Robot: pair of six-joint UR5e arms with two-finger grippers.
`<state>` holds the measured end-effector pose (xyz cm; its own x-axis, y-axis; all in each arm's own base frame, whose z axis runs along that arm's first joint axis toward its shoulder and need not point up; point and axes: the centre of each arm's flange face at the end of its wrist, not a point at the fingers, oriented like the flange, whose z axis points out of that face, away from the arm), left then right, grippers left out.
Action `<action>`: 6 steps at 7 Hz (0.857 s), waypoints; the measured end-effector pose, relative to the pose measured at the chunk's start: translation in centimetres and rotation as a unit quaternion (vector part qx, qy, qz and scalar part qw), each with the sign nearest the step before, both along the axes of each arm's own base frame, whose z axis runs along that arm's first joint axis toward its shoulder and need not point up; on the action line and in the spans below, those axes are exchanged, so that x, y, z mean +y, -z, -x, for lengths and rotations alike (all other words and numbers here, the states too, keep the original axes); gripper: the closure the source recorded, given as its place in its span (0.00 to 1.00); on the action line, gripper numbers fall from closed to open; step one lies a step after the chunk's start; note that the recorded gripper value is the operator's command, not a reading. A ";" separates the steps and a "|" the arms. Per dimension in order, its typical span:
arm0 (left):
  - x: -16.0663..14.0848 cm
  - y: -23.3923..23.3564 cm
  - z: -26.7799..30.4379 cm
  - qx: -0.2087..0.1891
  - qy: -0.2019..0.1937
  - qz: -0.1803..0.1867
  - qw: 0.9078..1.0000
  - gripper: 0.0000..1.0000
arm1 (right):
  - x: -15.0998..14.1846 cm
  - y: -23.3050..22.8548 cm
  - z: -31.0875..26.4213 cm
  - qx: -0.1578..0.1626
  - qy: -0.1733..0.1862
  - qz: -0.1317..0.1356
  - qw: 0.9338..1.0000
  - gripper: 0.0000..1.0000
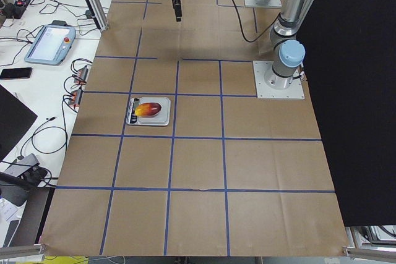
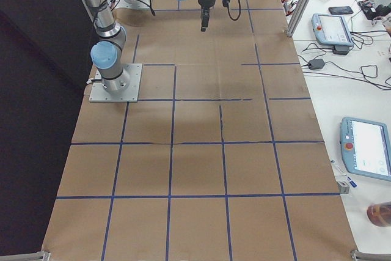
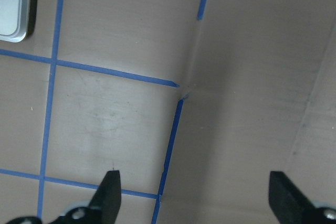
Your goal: Weigh mango
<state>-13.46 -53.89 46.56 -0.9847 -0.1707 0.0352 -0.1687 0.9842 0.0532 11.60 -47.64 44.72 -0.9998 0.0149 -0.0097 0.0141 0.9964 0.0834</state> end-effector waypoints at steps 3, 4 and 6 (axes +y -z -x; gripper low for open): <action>1.9 0.9 0.7 -0.014 0.054 -0.006 0.998 0.00 | 0.0 0.0 0.0 0.000 0.000 0.000 1.000 0.00; 2.1 0.8 0.6 -0.016 0.078 -0.004 0.997 0.00 | 0.0 0.0 0.0 0.000 0.000 0.000 1.000 0.00; 2.2 0.8 0.5 -0.017 0.097 -0.002 0.995 0.00 | 0.0 0.0 0.0 0.000 0.000 0.000 1.000 0.00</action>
